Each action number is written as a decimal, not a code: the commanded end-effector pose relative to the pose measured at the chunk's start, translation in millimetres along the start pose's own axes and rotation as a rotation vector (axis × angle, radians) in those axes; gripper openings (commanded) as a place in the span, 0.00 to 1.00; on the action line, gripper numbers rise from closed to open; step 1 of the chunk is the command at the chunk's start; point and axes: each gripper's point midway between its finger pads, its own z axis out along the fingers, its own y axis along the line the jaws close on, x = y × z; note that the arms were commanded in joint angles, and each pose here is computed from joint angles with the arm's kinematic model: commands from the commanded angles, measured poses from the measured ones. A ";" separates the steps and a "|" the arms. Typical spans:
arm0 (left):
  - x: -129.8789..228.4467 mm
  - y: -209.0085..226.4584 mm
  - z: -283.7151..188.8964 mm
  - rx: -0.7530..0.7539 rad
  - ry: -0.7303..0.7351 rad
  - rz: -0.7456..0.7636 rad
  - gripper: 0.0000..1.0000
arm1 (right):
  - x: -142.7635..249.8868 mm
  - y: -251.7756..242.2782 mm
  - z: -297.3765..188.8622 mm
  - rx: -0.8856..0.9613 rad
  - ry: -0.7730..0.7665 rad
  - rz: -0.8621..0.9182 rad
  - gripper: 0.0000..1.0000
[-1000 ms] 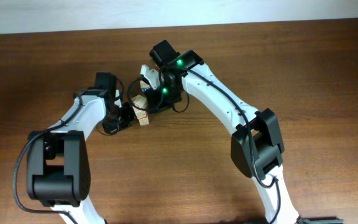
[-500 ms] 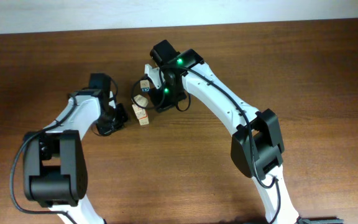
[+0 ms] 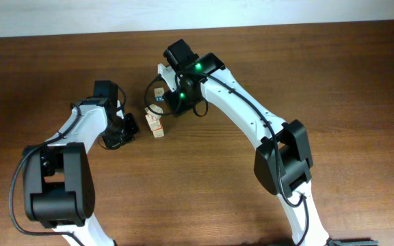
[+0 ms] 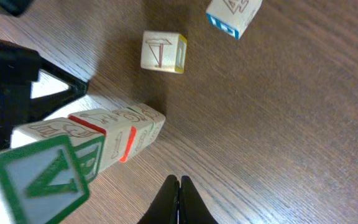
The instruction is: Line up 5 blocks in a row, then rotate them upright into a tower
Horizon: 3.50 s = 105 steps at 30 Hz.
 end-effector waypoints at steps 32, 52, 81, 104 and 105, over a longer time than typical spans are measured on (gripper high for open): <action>-6.0 -2.7 -9.1 0.006 -0.030 -0.008 0.00 | -7.4 34.1 -19.0 -0.182 -0.016 -0.017 0.04; -5.9 -2.6 -9.1 0.005 -0.030 -0.007 0.00 | -4.6 45.6 -18.3 -0.189 -0.007 -0.042 0.04; -5.3 -2.3 -9.1 0.004 -0.027 -0.008 0.00 | -9.3 65.0 -19.5 -0.194 -0.028 -0.095 0.04; -76.5 36.4 -121.9 -0.025 -0.268 -0.015 0.00 | -49.1 -46.7 -147.5 -0.023 -0.256 0.079 0.66; -79.5 36.0 -146.1 -0.022 -0.316 -0.007 0.00 | -47.7 -52.1 -163.8 -0.013 -0.275 0.088 0.69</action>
